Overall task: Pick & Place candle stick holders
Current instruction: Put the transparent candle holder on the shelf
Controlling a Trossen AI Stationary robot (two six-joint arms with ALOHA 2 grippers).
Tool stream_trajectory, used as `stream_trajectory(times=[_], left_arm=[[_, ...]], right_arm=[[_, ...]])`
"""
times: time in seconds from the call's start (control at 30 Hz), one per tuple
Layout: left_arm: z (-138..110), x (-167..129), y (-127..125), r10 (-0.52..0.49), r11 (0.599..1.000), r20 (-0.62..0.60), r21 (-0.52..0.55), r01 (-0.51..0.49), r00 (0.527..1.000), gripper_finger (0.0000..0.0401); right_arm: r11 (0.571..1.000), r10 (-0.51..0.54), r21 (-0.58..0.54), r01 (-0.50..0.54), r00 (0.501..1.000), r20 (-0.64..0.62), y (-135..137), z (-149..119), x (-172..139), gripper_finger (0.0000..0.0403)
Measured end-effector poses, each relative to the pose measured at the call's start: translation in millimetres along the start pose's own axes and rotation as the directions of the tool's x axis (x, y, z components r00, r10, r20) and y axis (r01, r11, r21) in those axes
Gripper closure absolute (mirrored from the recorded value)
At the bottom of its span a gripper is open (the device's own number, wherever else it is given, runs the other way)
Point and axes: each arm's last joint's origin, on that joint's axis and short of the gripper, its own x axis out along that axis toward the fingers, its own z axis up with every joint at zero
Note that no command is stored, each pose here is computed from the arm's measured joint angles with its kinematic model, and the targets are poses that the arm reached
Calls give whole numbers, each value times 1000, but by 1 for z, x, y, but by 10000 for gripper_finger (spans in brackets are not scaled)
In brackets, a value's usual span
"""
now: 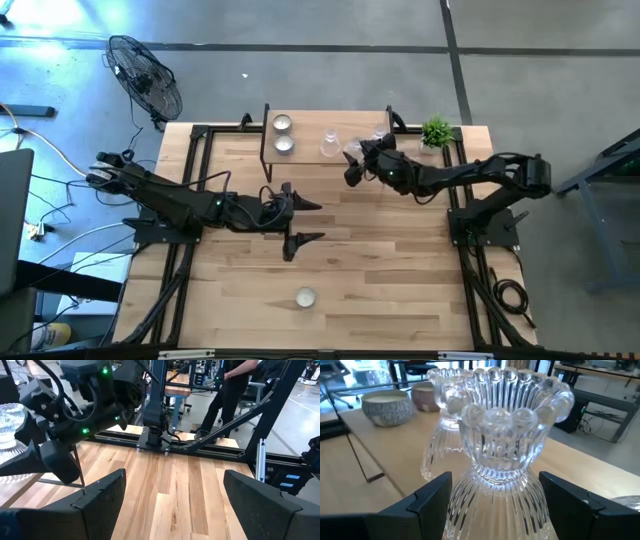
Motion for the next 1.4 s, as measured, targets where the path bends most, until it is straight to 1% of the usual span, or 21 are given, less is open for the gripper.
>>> stream_trajectory(times=[0.1,0.23,0.4,1.4], left_arm=[[0,0,0,0,1000,0,-3,0,1000,71],[0,0,0,0,1000,0,-3,0,1000,71],[0,0,0,0,1000,0,-3,0,1000,71],[0,0,0,5,1000,2,-4,-5,1000,70]], right_arm=[[999,-4,35,4,1000,4,0,1,0,135],[998,-27,52,26,1000,11,-2,1,1,135],[995,-2,100,1,1000,12,-6,3,4,135],[989,52,142,-51,999,-5,-6,1,6,135]])
